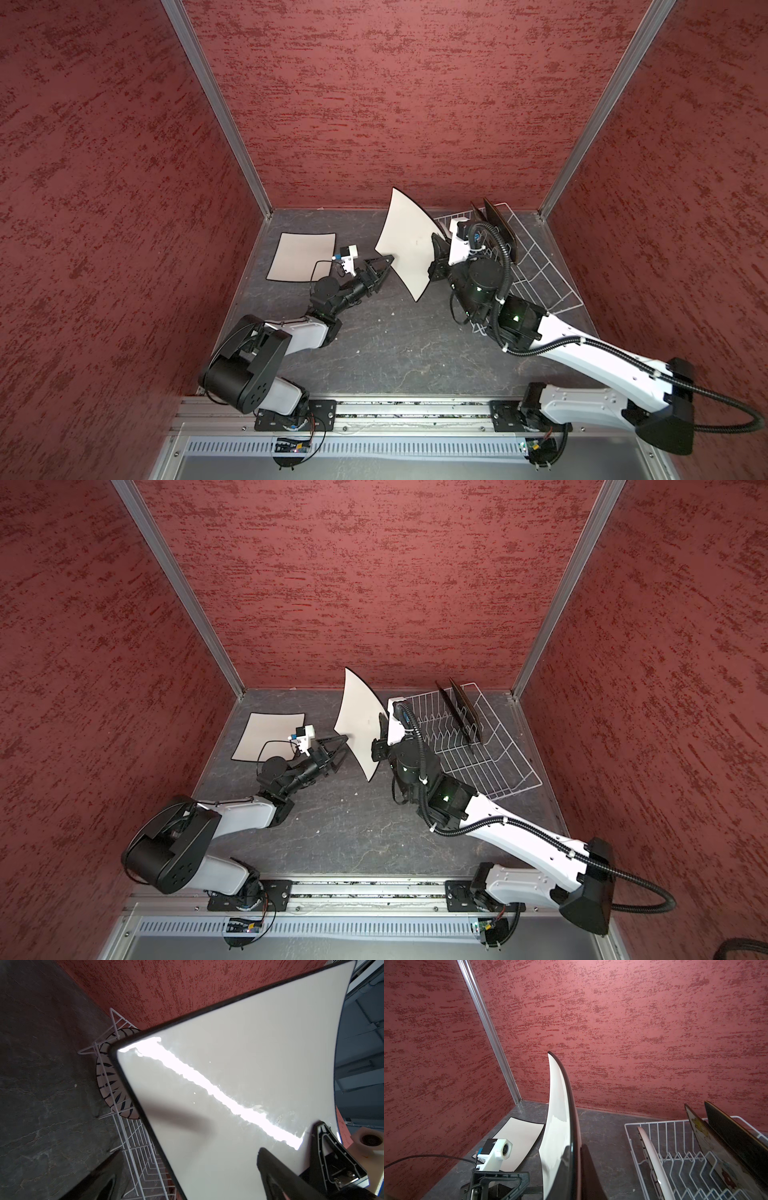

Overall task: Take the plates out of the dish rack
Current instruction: 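Swing the plate toward the left gripper while the left gripper reaches its edge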

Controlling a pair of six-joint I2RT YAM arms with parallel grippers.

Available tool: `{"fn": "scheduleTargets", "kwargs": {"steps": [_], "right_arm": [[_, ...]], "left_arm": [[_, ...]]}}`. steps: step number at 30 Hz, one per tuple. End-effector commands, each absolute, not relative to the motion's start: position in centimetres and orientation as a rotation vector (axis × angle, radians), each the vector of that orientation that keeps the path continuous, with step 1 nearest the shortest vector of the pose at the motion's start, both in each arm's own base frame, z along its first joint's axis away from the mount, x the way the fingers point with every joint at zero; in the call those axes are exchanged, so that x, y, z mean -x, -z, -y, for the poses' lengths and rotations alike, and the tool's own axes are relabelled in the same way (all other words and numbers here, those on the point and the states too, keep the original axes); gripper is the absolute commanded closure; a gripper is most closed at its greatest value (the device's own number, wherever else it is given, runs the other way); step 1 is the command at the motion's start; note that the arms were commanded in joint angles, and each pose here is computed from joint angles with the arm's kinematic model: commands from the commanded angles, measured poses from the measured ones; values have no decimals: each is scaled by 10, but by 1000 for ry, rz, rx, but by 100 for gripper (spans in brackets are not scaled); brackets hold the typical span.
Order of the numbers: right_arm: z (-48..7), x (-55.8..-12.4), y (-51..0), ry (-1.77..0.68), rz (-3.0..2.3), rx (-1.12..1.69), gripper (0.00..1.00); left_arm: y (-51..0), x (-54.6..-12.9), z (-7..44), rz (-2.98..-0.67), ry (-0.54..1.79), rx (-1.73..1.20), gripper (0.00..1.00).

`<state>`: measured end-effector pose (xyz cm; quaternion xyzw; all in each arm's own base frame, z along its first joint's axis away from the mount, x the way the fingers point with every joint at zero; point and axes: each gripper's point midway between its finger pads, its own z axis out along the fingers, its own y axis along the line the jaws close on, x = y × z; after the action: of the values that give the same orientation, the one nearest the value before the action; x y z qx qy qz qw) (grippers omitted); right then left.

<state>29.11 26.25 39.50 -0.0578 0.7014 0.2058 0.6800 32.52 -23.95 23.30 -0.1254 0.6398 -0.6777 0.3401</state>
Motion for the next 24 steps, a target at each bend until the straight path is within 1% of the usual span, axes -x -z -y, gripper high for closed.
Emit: {"fn": "scheduleTargets", "kwargs": {"steps": [1, 4, 12, 16, 21, 24], "right_arm": [[-251, -277, -459, -691, -1370, -29, 100], [-250, -279, -456, -684, -1378, -40, 100], [-247, -279, -448, -716, -1372, -74, 100], [-240, -282, -444, -731, -1362, -128, 100], [-226, -283, -433, -833, -1311, -228, 100], [-217, -284, -422, -838, -1277, -284, 100]], "left_arm": [[-254, -326, 240, -1559, 1810, 283, 0], [-259, -327, 243, -1525, 1854, 279, 1], [-274, -323, 250, -1492, 1864, 217, 2], [-284, -322, 249, -1464, 1879, 221, 2], [-304, -317, 246, -1405, 1879, 197, 2], [-308, -316, 243, -1386, 1872, 202, 2]]}}
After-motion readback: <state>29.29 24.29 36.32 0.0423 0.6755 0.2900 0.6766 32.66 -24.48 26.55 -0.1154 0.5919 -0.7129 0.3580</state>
